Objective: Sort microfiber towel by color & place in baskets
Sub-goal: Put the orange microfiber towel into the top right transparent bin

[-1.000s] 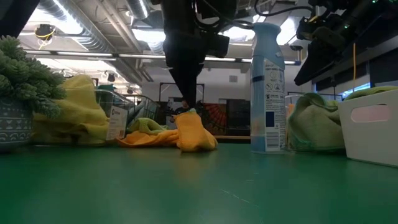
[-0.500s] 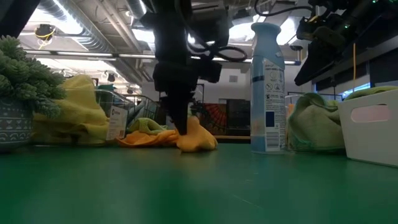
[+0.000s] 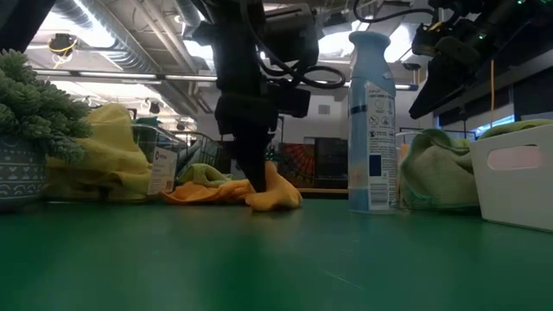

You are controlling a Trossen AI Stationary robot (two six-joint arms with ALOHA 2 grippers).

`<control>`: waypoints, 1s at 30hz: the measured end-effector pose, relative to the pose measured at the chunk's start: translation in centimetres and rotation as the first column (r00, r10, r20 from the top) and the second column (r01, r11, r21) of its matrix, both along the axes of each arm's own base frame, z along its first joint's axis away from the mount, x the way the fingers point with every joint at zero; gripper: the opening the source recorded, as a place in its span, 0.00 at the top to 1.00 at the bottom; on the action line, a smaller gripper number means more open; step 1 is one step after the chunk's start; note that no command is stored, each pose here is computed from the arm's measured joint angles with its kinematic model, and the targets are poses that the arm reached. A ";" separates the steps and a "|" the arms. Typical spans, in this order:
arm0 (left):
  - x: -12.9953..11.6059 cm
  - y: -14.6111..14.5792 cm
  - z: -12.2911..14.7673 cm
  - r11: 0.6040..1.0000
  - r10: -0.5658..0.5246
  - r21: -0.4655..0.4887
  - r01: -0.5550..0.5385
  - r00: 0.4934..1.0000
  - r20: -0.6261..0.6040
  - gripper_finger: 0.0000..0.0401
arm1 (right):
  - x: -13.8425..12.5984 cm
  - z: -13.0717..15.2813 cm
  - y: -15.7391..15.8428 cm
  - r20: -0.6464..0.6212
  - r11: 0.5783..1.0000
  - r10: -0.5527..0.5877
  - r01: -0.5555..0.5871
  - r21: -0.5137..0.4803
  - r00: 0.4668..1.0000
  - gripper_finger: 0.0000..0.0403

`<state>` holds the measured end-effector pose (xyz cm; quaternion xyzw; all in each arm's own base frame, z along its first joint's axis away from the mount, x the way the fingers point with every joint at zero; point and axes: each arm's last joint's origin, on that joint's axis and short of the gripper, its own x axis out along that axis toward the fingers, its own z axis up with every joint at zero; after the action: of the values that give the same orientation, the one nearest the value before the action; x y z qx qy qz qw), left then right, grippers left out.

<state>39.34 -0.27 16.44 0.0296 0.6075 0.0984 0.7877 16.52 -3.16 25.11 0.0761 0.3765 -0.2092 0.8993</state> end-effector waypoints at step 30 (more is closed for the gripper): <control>-2.3 0.0 7.2 1.000 -0.002 -0.002 0.002 0.991 0.133 1.00 | 0.0 0.0 0.0 0.006 1.000 0.002 -0.002 0.001 1.000 0.55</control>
<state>37.02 -0.29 23.62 0.0227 0.5537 0.0986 0.8266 16.55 -3.16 25.15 0.0767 0.3740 -0.2081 0.9005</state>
